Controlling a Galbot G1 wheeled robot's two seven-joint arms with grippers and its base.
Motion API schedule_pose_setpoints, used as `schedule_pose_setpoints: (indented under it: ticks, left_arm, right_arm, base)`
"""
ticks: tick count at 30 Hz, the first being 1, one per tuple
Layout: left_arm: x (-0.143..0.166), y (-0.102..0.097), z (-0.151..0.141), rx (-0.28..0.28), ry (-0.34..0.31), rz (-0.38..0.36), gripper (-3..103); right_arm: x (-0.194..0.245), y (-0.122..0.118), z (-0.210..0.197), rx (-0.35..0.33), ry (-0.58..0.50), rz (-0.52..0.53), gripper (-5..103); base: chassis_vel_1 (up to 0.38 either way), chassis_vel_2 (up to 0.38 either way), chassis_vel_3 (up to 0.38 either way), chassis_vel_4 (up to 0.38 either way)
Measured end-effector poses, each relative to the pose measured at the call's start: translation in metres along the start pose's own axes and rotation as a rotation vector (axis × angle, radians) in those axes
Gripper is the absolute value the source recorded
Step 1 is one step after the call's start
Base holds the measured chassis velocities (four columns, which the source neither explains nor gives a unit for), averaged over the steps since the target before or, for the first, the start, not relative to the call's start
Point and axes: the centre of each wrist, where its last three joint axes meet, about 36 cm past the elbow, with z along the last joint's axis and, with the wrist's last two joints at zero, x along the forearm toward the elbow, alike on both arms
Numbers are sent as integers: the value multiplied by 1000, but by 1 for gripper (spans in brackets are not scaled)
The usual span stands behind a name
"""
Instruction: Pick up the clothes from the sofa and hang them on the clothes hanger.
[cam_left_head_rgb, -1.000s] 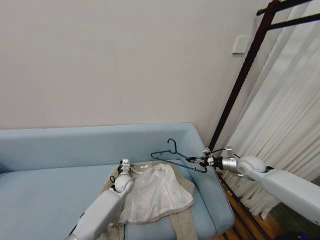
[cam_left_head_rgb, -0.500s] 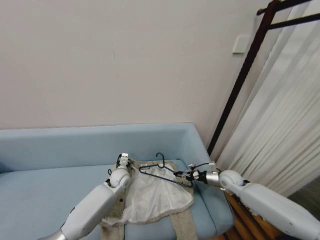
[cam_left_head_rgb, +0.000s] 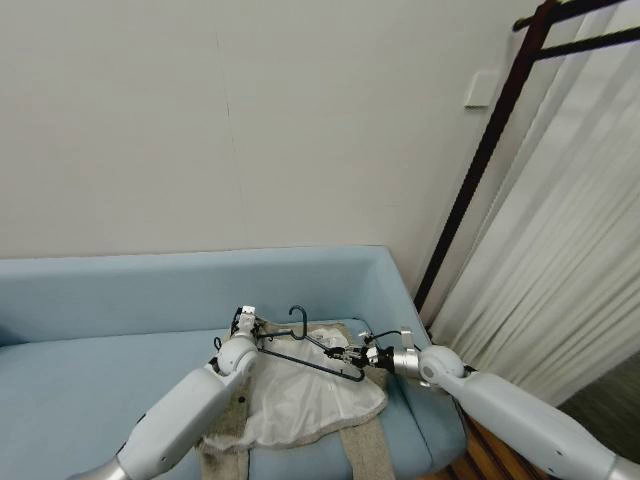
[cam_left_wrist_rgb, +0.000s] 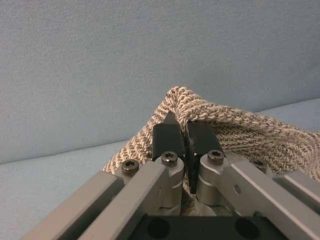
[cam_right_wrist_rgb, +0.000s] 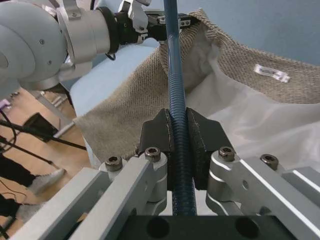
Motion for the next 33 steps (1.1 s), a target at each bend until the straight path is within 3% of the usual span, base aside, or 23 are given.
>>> schedule_pose_setpoints:
  ticks: [10, 22, 33]
  left_arm:
    - [17, -1, -12, 2, -20, 35, 1]
    - [29, 8, -14, -3, -31, 36, 1]
    - [33, 2, -18, -19, -39, 60, 1]
  right_arm:
    - [-30, -13, 21, -48, -4, 15, 8]
    - [-7, -38, 13, -56, -34, 86, 8]
    - [-69, -8, 23, -113, -76, -23, 8]
  base:
    - [0, 0, 0, 0]
    - [0, 0, 0, 0]
    - [0, 0, 0, 0]
